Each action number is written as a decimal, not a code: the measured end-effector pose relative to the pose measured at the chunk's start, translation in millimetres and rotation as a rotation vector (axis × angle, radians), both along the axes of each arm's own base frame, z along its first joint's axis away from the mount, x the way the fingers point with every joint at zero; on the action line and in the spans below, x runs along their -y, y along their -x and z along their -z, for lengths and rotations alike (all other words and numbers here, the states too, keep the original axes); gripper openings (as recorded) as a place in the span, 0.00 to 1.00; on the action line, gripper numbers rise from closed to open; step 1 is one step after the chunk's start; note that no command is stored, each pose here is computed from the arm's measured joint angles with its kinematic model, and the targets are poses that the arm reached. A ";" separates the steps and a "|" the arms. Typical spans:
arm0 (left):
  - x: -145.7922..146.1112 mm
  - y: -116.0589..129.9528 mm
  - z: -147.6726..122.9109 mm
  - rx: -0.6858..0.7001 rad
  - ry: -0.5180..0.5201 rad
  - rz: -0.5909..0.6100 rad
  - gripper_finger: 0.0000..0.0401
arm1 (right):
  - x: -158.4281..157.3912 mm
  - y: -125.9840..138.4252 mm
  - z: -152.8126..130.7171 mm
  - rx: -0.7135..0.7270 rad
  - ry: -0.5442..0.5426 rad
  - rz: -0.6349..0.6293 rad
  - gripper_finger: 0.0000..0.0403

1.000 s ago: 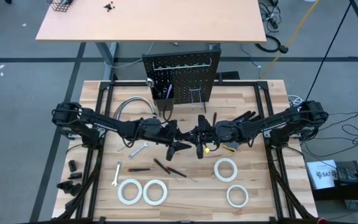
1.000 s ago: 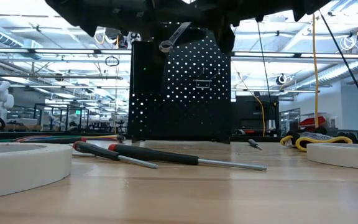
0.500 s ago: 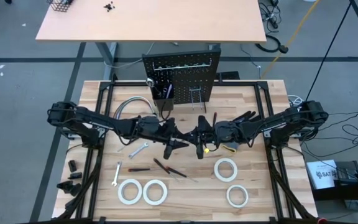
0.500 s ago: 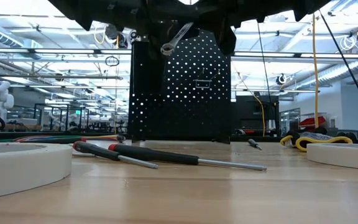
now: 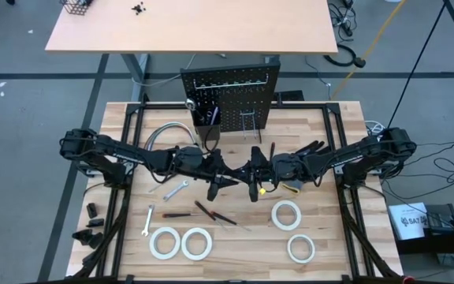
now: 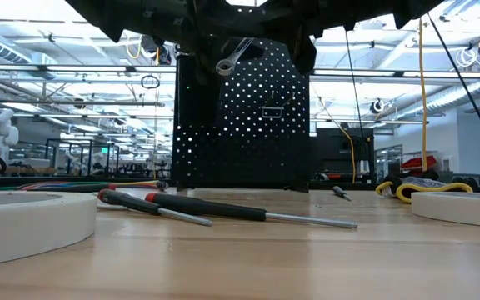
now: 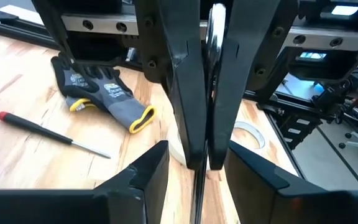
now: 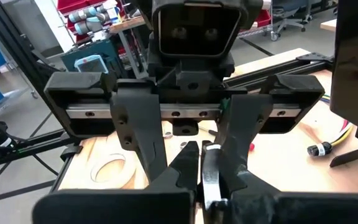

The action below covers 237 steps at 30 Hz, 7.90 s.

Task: Hang tools onto peg board
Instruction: Put the wrench into the peg board

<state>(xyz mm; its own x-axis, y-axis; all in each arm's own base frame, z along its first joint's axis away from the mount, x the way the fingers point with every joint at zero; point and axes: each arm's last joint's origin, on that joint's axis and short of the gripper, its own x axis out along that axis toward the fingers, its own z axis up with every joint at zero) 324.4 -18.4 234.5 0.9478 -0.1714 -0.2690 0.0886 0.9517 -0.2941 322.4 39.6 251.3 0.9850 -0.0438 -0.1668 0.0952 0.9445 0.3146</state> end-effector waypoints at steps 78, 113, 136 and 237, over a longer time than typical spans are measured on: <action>-0.6 23.5 -37.4 0.110 -0.156 -0.022 0.02 | 5.0 28.2 -49.5 0.169 0.148 -0.034 0.19; -0.1 14.3 -32.1 0.144 -0.125 -0.028 0.04 | 6.3 20.9 -44.5 0.189 0.143 -0.022 0.03; -0.1 13.1 -26.6 0.100 -0.077 -0.038 0.30 | 5.0 17.7 -29.9 0.078 0.080 -0.048 0.02; -75.7 74.2 -96.0 0.217 -0.448 -0.923 0.04 | 17.2 38.6 -39.6 -0.015 0.126 0.234 0.50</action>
